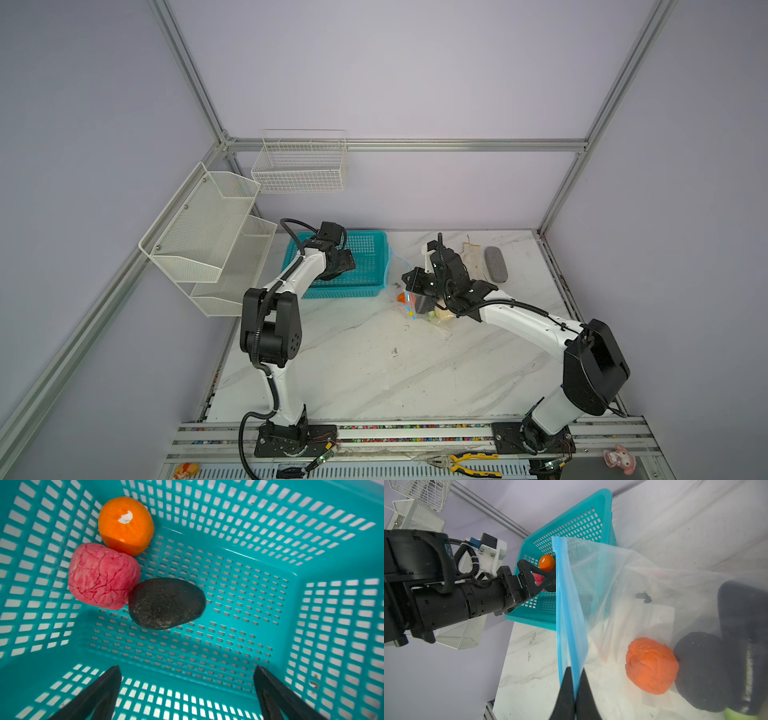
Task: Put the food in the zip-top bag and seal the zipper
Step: 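Move the open left gripper back over the teal basket, then lower the open left gripper onto the dark round avocado in the basket, then close the left gripper on the dark round avocado, then lift the dark round avocado out of the basket with the left gripper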
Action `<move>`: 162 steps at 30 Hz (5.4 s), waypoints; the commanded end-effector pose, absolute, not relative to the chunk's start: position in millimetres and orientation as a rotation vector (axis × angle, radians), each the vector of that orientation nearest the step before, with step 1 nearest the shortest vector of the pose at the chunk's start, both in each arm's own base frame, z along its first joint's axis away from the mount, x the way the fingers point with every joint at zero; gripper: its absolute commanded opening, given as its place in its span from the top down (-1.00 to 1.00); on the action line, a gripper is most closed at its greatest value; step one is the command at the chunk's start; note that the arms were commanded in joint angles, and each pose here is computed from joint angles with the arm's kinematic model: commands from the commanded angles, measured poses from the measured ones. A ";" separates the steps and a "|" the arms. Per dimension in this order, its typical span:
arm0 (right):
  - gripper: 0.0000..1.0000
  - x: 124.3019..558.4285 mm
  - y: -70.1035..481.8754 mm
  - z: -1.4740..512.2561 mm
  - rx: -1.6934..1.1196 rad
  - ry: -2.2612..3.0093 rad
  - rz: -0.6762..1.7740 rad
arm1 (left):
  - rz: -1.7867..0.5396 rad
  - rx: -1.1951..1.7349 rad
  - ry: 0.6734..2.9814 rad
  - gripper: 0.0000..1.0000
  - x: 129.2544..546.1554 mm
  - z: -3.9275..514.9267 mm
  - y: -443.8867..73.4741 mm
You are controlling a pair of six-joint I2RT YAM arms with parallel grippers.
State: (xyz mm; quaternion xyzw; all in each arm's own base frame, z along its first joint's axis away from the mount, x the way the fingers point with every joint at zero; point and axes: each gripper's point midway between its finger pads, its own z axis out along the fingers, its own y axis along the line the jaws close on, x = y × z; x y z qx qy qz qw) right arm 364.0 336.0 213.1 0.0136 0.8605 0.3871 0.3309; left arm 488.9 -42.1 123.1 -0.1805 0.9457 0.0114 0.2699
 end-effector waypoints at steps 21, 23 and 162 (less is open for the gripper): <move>1.00 378.4 341.9 211.7 0.008 2.235 1.031 | -0.009 -0.789 2.431 -0.96 550.6 114.1 -9.2; 1.00 378.2 342.5 210.4 0.007 2.239 1.033 | -0.007 -0.794 2.434 -0.92 553.3 109.3 -8.2; 1.00 391.0 362.9 225.5 0.025 2.231 1.117 | -0.555 -0.151 2.254 0.22 441.9 246.9 -198.9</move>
